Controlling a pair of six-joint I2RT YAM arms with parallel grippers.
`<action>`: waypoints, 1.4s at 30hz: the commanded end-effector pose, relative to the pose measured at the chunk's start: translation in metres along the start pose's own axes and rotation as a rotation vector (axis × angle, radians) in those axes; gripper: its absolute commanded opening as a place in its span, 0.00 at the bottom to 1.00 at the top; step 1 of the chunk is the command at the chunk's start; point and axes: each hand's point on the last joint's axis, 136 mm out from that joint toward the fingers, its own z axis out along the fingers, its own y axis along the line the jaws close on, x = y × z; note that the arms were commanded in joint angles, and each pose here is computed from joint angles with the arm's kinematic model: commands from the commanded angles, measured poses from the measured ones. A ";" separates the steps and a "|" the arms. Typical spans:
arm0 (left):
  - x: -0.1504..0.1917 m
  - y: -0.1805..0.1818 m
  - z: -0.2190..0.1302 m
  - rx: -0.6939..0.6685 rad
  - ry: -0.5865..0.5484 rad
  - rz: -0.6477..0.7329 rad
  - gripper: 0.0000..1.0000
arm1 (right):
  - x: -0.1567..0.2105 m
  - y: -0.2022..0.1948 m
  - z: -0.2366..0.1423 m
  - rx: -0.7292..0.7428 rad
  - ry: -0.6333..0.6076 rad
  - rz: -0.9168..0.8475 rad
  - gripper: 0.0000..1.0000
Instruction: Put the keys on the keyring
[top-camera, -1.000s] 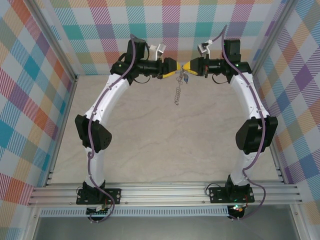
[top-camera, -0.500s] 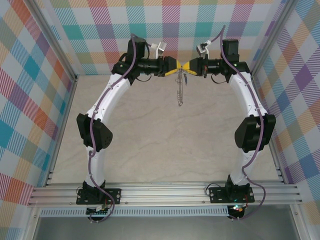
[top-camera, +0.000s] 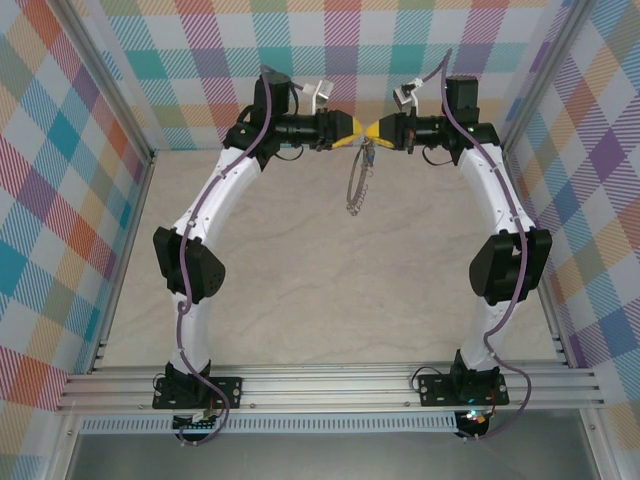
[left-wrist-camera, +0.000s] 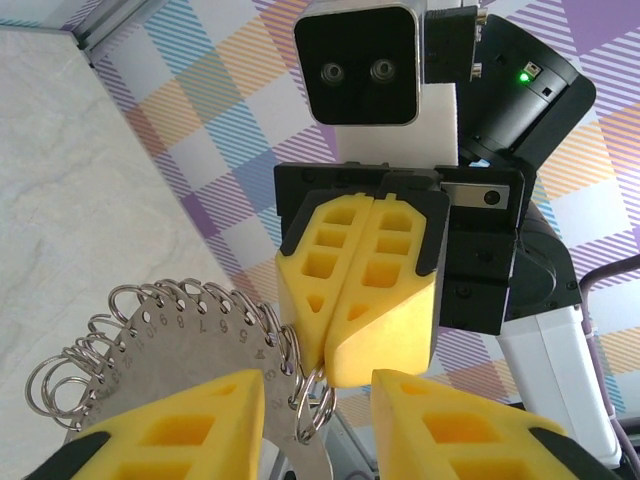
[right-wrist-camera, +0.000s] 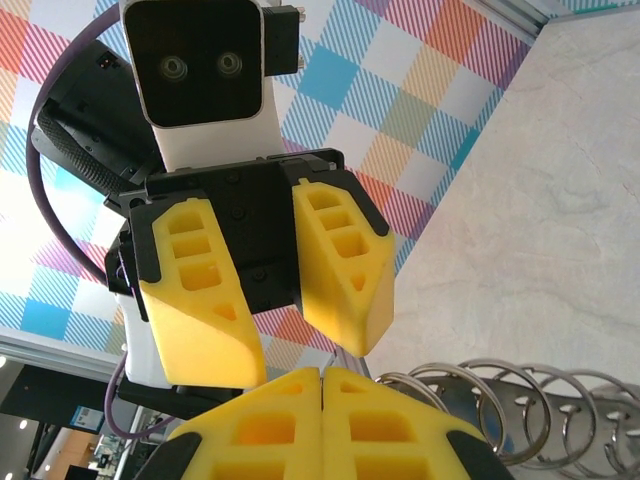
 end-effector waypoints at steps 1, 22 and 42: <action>-0.003 -0.003 -0.003 0.032 0.002 0.010 0.33 | -0.007 0.018 0.000 -0.023 -0.003 -0.070 0.00; 0.004 -0.011 0.003 0.065 0.022 0.030 0.27 | -0.013 0.014 0.001 -0.025 -0.016 -0.064 0.00; 0.009 -0.014 0.011 0.084 0.040 0.037 0.27 | -0.015 0.011 0.002 -0.021 -0.019 -0.055 0.00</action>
